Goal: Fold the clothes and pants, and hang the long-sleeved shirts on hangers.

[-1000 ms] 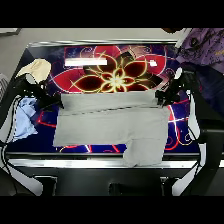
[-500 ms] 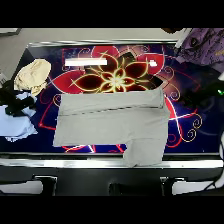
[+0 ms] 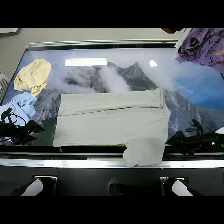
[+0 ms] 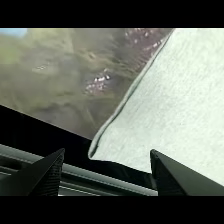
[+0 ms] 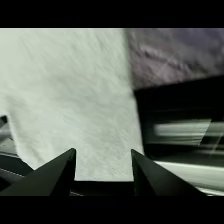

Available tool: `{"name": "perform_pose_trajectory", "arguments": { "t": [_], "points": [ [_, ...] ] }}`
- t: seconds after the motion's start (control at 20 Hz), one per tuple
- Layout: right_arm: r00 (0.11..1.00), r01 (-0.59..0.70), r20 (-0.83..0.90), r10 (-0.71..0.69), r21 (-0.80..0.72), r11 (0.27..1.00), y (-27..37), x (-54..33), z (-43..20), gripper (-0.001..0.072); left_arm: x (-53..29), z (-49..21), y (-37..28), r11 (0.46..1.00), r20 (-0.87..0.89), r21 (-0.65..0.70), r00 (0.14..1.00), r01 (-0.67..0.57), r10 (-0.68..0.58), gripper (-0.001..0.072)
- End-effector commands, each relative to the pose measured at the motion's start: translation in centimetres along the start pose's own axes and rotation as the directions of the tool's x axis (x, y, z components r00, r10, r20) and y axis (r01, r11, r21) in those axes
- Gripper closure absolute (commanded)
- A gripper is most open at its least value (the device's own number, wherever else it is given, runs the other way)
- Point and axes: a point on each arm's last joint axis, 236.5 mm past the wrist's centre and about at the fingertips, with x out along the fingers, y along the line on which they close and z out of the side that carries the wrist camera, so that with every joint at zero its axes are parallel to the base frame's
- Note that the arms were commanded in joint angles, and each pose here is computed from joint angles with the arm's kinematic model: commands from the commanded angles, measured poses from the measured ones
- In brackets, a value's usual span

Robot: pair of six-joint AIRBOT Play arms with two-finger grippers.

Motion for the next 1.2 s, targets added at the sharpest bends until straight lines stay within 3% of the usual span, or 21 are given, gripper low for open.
{"name": "perform_pose_trajectory", "arguments": {
  "t": [0.0, 0.6, 0.8, 0.85, 1.0, 1.15],
  "points": [
    [0.999, 0.014, -0.03, -0.014, 0.014, 1.0, -1.8, 2.9, -2.9, 0.0297, 0.3, -0.7, -0.6, 0.999, 0.003, -0.013, 0.999, 0.044, -0.044, 0.0105],
    [1.0, 0.015, -0.019, -0.014, 0.027, 1.0, -1.8, 3.2, -2.3, 0.0297, 0.3, -0.7, -0.9, 0.998, 0.002, -0.017, 0.998, 0.057, -0.057, 0.0105],
    [0.985, 0.086, -0.144, -0.095, -0.066, 0.994, -1.3, 6.0, -3.9, 0.0298, 0.3, -0.7, -1.0, 0.998, 0.001, -0.018, 0.998, 0.057, -0.057, 0.0105],
    [0.983, 0.098, -0.149, -0.109, -0.079, 0.992, -1.1, 6.4, -4.0, 0.0322, 0.3, -0.7, -1.0, 0.998, 0.001, -0.018, 0.998, 0.057, -0.057, 0.0105],
    [0.982, 0.103, -0.15, -0.116, -0.087, 0.991, -1.0, 6.5, -4.0, 0.0681, 0.3, -1.0, -0.9, 0.998, -0.011, -0.013, 0.998, 0.057, -0.057, 0.0105],
    [0.985, 0.106, -0.126, -0.117, -0.094, 0.99, -0.7, 6.1, -3.8, 0.0678, 0.5, -1.5, 0.0, 0.998, -0.041, 0.015, 0.997, 0.058, -0.058, 0.0105]
  ]
}}
